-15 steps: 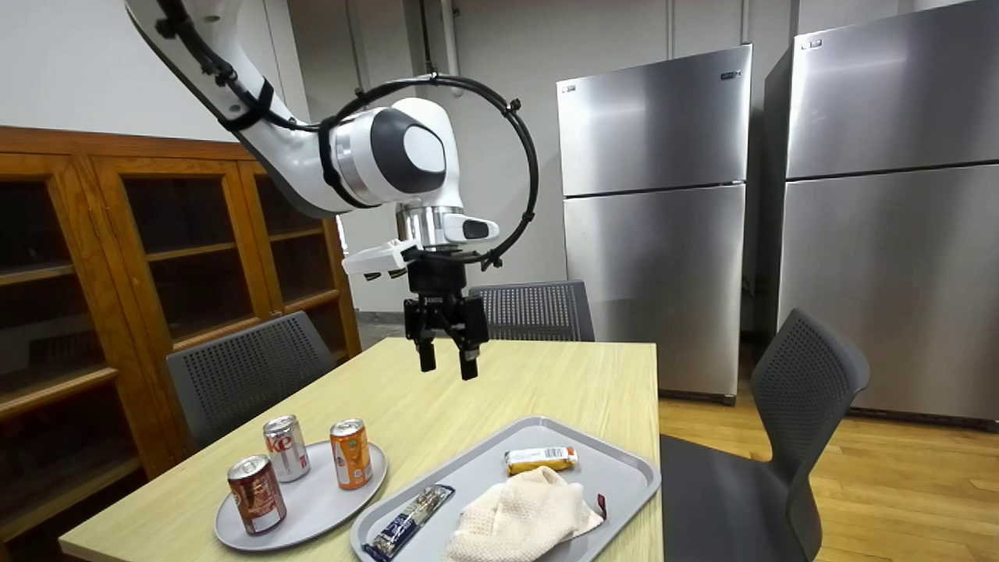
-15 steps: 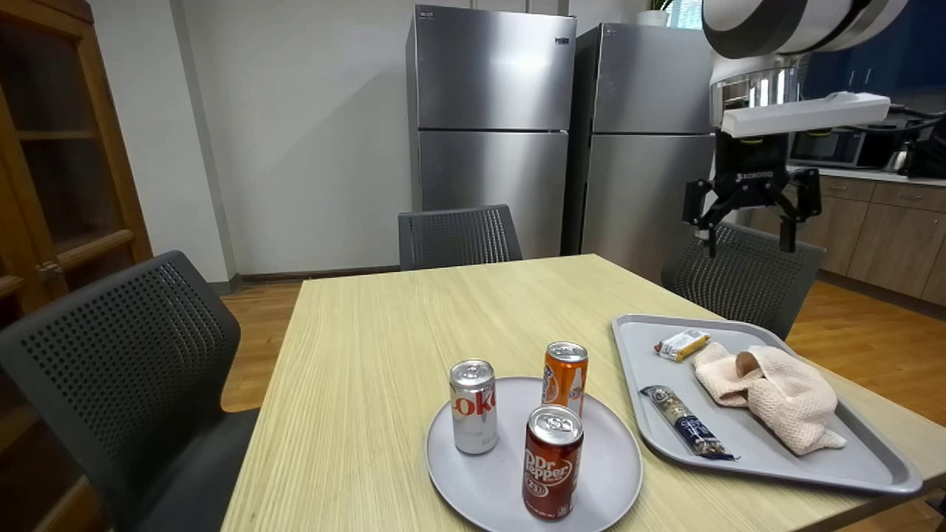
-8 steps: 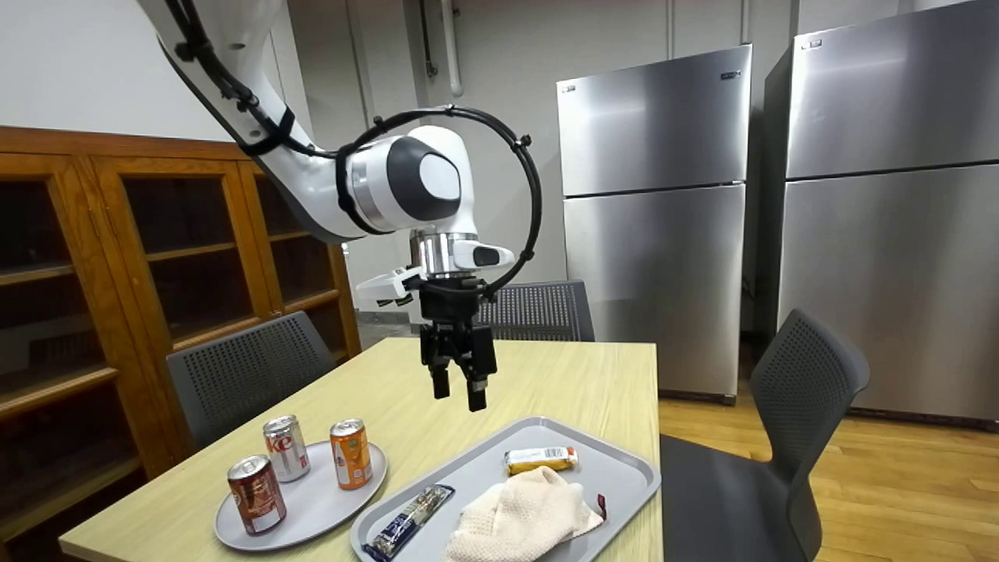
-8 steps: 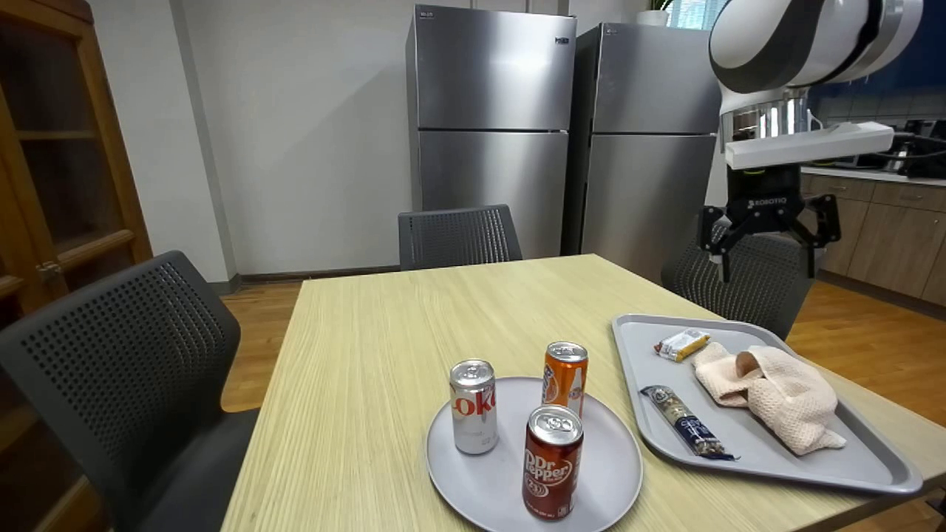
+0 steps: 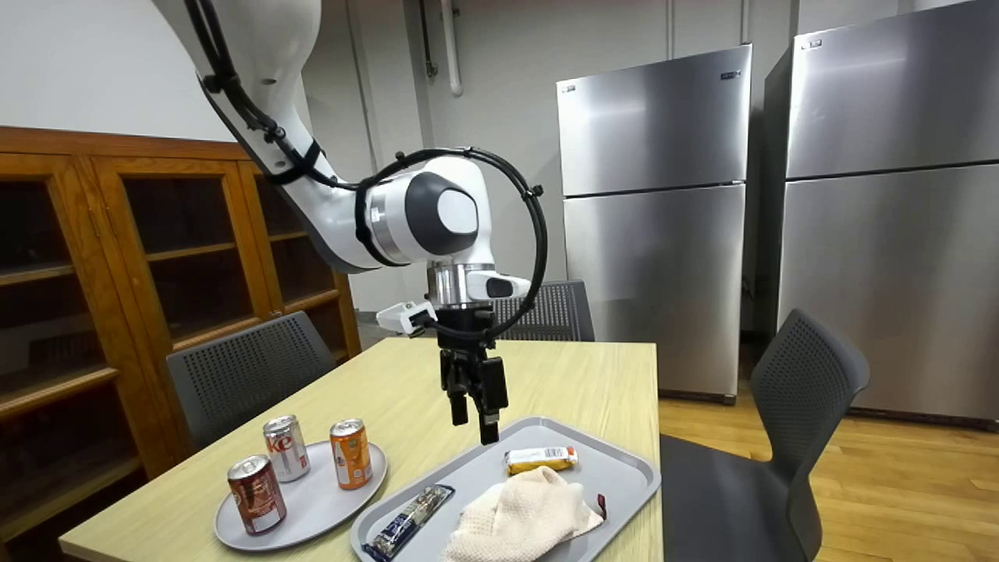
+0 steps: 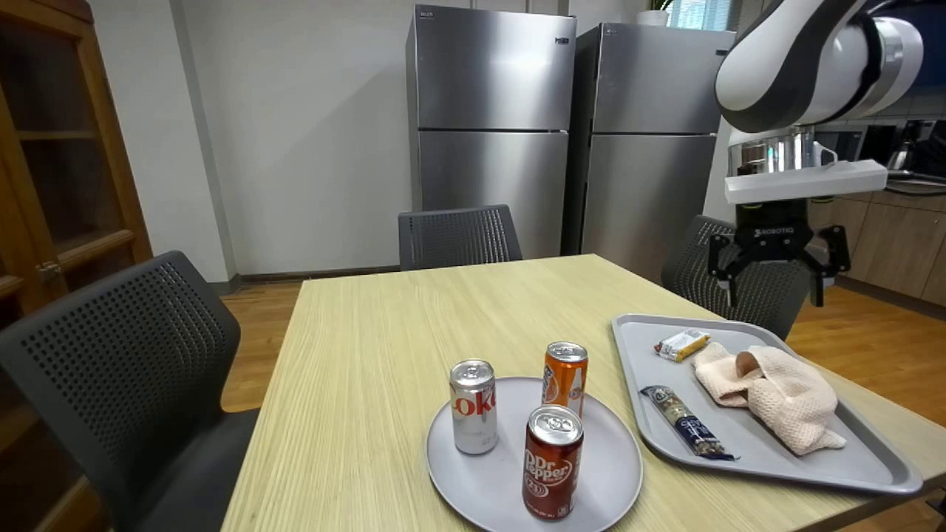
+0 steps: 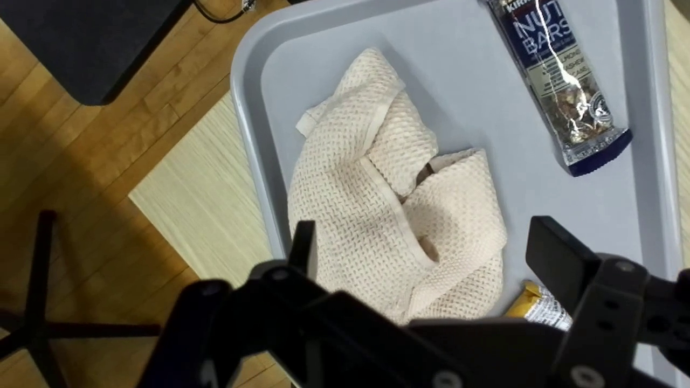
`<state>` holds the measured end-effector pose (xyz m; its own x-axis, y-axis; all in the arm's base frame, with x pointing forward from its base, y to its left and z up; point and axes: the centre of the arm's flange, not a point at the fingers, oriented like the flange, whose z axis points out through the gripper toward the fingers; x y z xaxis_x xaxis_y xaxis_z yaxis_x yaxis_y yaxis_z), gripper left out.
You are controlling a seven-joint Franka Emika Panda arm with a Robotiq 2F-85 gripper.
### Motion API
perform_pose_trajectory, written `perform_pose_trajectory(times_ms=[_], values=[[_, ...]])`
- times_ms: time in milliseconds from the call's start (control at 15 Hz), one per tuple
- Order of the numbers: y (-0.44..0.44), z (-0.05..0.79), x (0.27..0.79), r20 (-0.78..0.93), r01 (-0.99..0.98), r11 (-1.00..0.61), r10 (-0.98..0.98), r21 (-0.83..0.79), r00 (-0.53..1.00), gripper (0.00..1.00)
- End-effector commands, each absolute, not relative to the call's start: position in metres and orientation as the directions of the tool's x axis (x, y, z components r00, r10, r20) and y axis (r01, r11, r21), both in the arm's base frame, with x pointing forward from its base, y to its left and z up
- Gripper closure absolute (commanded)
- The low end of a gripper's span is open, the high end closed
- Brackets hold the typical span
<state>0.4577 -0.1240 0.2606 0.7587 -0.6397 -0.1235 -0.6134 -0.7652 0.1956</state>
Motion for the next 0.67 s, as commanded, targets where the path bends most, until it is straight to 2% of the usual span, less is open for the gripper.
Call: perform_pose_trajectory(times_ms=[0, 600], values=[[-0.131, 0.24, 0.462, -0.096, -0.67, -0.715, -0.694, 0.2, 0.713, 0.0], [-0.152, 0.189, 0.472, -0.082, -0.742, -0.628, -0.773, 0.233, 0.629, 0.0]])
